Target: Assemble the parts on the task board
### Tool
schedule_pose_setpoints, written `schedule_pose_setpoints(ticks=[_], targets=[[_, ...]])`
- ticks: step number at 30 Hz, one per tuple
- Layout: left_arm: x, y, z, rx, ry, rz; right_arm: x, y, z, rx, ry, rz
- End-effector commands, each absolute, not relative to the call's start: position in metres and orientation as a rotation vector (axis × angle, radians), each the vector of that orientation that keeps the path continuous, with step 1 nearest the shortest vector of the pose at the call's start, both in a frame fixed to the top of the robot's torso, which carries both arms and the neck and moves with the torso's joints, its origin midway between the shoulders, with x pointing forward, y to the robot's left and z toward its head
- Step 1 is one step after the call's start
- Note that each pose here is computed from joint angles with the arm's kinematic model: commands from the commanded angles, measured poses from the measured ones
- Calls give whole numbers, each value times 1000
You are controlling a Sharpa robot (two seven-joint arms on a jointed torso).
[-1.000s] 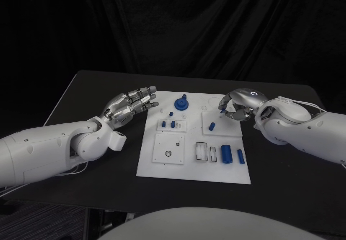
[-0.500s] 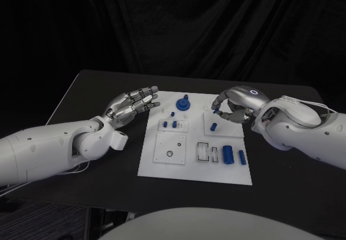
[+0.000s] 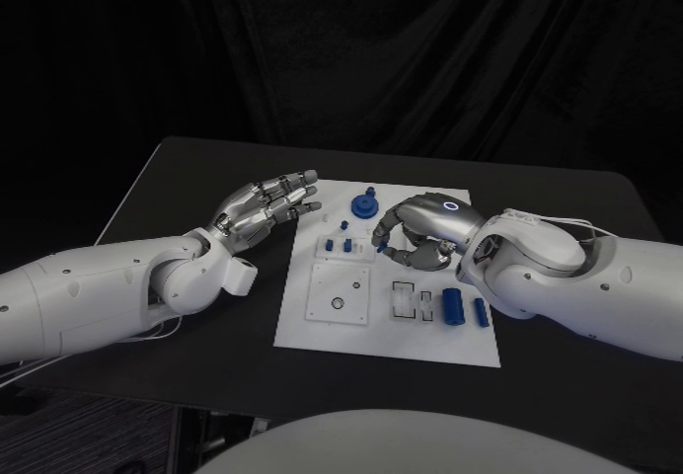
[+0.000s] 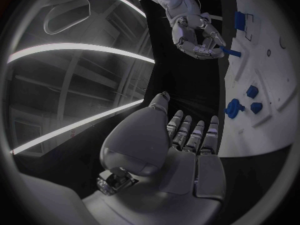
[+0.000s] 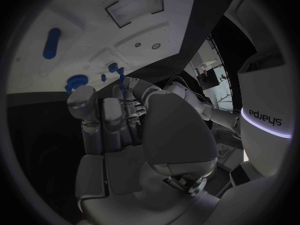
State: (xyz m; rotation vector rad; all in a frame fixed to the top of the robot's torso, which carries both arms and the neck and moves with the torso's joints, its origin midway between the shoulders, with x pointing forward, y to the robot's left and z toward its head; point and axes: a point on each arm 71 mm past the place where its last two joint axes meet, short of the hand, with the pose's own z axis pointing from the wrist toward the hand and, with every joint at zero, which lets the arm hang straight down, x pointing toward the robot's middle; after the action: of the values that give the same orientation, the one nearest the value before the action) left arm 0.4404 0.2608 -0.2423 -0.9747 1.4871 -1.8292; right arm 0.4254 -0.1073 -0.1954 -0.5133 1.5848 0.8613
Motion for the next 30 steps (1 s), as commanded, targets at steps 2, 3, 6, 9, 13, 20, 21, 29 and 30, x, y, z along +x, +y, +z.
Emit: schedule_pose_setpoints(ticks=[2, 3, 6, 9, 13, 20, 21, 29, 30], targets=[[440, 260, -234, -918, 1353, -1916, 423, -97, -209, -575, 1619, 835], [440, 260, -234, -918, 1353, -1916, 423, -96, -210, -578, 1621, 837], [440, 260, -234, -918, 1354, -1917, 422, -90, -216, -592, 1629, 843], [440, 259, -235, -919, 1355, -1919, 420, -87, -221, -605, 1635, 846], [440, 259, -235, -919, 1357, -1920, 418, -83, -227, -615, 1643, 853], [440, 258, -235, -921, 1360, -1921, 415, -80, -235, -622, 1663, 856], [440, 258, -236, -921, 1360, -1921, 415, -80, -236, -621, 1665, 856], [439, 258, -237, -924, 1364, -1922, 415, -79, -244, -616, 1673, 857], [439, 258, -237, -925, 1365, -1922, 415, -78, -244, -617, 1674, 858]])
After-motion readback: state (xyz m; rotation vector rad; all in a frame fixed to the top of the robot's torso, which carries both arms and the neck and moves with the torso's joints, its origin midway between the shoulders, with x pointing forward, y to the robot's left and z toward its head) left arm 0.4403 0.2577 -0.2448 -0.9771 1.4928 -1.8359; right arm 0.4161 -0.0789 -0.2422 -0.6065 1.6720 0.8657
